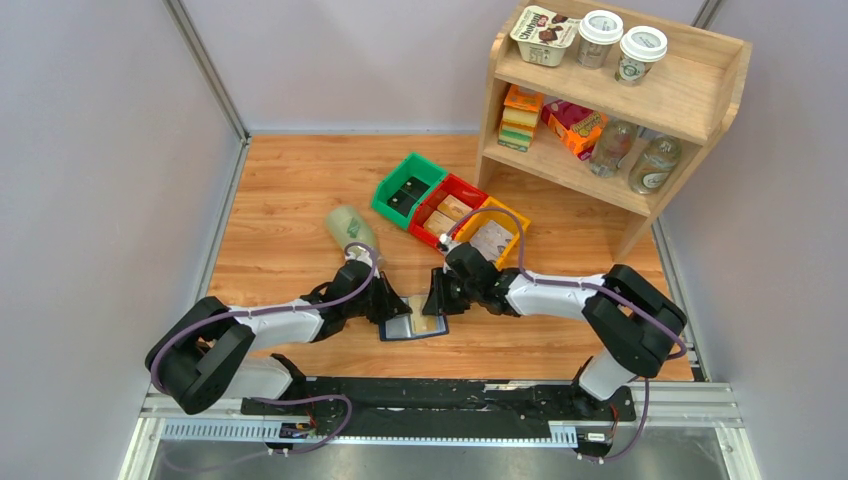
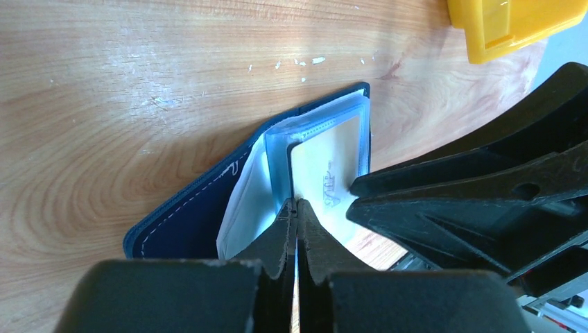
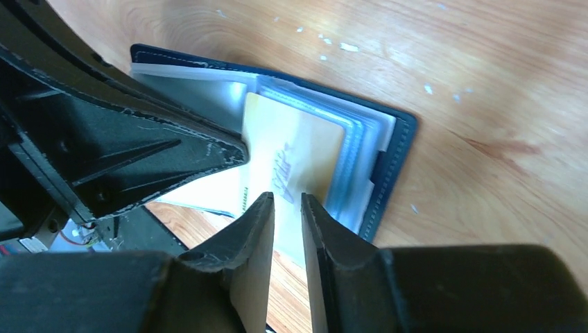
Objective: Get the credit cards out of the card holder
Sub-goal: Remove the credit card from the card holder.
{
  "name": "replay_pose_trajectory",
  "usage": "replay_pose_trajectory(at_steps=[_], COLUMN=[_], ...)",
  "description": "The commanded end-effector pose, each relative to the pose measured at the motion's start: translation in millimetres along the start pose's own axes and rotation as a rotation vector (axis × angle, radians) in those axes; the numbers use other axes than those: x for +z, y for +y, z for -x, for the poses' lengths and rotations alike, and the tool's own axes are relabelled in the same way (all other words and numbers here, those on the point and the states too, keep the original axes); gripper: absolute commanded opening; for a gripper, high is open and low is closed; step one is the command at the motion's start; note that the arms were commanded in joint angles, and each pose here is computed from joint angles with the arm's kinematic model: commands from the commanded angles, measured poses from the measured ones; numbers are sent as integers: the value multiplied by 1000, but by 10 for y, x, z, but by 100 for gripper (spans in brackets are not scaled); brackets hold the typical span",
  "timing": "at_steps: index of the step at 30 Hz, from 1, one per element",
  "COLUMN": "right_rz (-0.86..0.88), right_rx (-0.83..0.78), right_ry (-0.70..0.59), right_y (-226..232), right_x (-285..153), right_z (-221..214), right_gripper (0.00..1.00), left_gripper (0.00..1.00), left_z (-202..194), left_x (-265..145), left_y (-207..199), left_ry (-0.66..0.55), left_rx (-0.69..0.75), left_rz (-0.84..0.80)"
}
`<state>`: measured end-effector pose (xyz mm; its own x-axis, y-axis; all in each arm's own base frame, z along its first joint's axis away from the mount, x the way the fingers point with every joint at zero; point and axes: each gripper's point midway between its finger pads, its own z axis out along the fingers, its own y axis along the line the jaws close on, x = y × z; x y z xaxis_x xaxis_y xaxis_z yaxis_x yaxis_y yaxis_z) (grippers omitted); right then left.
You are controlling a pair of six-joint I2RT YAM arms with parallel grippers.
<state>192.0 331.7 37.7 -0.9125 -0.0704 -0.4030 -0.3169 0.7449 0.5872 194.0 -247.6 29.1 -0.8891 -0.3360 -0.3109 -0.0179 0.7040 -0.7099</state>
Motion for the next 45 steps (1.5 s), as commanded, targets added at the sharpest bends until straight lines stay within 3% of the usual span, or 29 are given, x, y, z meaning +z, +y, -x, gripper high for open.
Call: replay_pose_trajectory(at_steps=[1,6,12,23,25,28,34,45], right_rz=[-150,-161,-128,-87,-89,-88,-101,-219], right_rx=[-3,-6,-2,-5,-4,-4,-3,14], right_ry=[-46,-33,-1,45,52,56,67,105], right_y=[-256,-280,-255,-199,-211,-207,-258,-567], right_x=[-155,-127,-34,57,71,81,104,149], right_z=[58,45,-16,-82,-98,-112,-146,-308], right_gripper=[29,27,19,12,12,11,11,0], left_gripper=[0,0,0,26,27,25,0,0], left_z=[65,64,57,34,30,45,122,62], left_x=[-20,-12,-6,37,45,42,-40,-142], left_y=[-148,-142,-140,-172,-190,-240,-389,-32], left_ry=[-22,-20,-17,0,4,0,-34,-60], left_rx=[40,39,39,34,28,25,29,14], left_rz=[-54,-51,-52,-73,-83,-103,-154,-19])
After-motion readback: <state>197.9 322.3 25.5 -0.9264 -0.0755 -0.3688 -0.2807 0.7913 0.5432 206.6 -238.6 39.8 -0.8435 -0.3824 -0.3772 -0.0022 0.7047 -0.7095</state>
